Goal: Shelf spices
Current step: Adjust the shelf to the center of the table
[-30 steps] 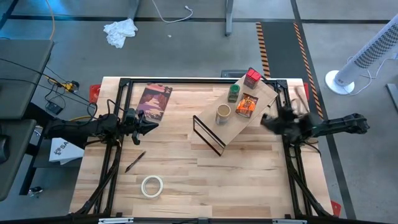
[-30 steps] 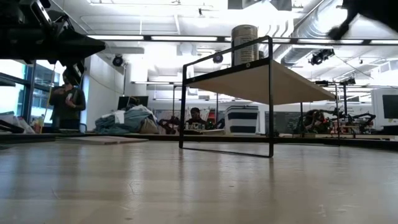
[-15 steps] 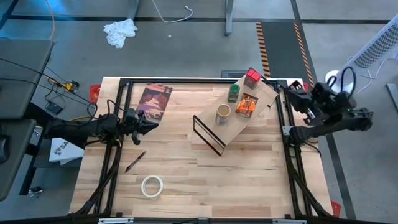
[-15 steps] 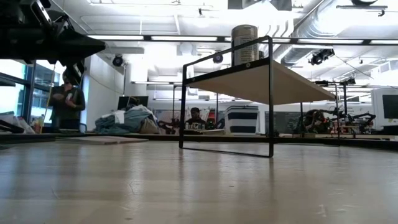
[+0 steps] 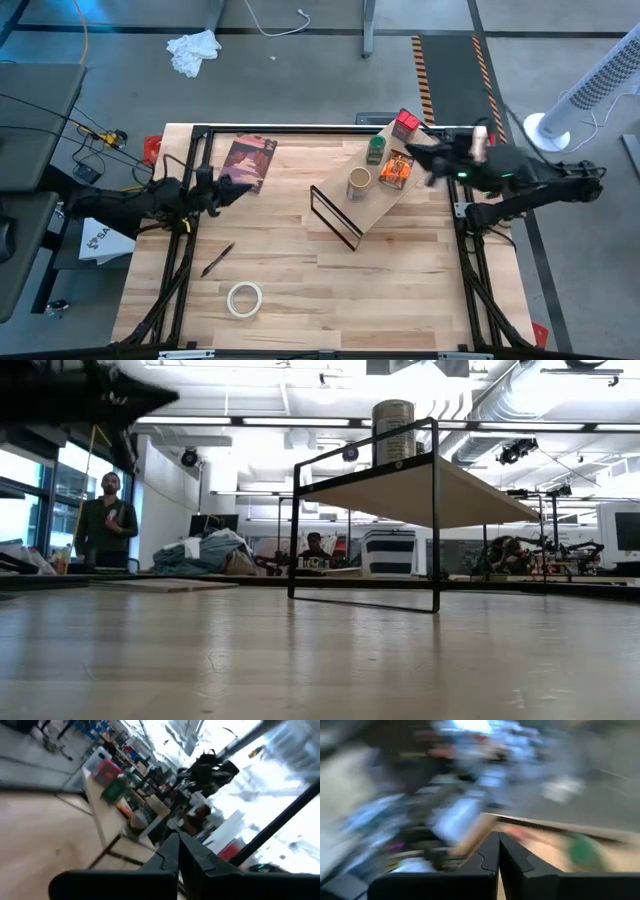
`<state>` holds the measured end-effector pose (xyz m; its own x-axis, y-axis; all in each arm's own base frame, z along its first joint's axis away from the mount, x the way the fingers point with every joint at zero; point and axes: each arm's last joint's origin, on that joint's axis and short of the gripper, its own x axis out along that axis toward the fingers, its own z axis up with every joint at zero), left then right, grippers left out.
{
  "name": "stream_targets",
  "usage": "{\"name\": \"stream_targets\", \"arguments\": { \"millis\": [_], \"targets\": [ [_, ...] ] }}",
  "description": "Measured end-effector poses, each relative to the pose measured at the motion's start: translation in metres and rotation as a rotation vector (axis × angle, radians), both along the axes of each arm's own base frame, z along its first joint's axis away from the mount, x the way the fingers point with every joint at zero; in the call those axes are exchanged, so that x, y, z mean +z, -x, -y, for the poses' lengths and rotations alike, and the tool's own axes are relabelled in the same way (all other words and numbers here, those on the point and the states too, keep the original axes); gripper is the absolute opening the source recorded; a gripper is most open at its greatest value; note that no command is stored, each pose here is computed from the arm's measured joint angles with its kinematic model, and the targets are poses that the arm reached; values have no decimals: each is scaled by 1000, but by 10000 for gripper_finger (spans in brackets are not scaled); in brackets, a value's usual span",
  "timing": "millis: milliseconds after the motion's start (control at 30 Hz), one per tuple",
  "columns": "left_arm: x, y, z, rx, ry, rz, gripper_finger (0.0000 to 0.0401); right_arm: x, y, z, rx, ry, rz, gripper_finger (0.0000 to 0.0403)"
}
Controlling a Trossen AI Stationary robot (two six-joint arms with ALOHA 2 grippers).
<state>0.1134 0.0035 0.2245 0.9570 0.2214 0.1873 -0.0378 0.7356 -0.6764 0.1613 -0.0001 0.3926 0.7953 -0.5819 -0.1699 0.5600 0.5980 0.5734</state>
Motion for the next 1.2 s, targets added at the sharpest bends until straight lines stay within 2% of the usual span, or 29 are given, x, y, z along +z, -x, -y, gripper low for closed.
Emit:
{"name": "stream_targets", "arguments": {
  "millis": [100,200,267,367,433,500,633,733,867,967,1133,1200],
  "targets": [
    [37,-10,0,31,-131,-80,0,-18,5,14,-272,-186,-127,0],
    [67,-25,0,43,-250,-245,0,-19,23,27,-403,-261,-316,0],
    [81,-37,1,35,-319,-347,0,-14,35,32,-387,-310,-481,0],
    [92,-55,1,27,-375,-425,0,-13,48,34,-320,-427,-733,0],
    [90,-68,2,22,-393,-462,0,-19,44,34,-212,-488,-781,0],
    [82,-80,1,17,-384,-508,0,-33,38,33,-151,-567,-829,0],
    [70,-97,-2,1,-277,-534,0,-80,28,25,-113,-718,-978,0],
    [66,-101,-3,2,-232,-548,0,-109,17,17,-48,-755,-944,0],
    [70,-97,-4,34,-260,-533,0,-133,-2,11,-13,-747,-786,0],
    [77,-90,-5,69,-295,-514,0,-145,-16,9,15,-742,-699,0],
    [87,-77,-7,140,-362,-487,0,-159,-37,1,46,-736,-695,0],
    [90,-72,-7,165,-376,-482,0,-161,-49,-4,76,-721,-647,0]
  ]
}}
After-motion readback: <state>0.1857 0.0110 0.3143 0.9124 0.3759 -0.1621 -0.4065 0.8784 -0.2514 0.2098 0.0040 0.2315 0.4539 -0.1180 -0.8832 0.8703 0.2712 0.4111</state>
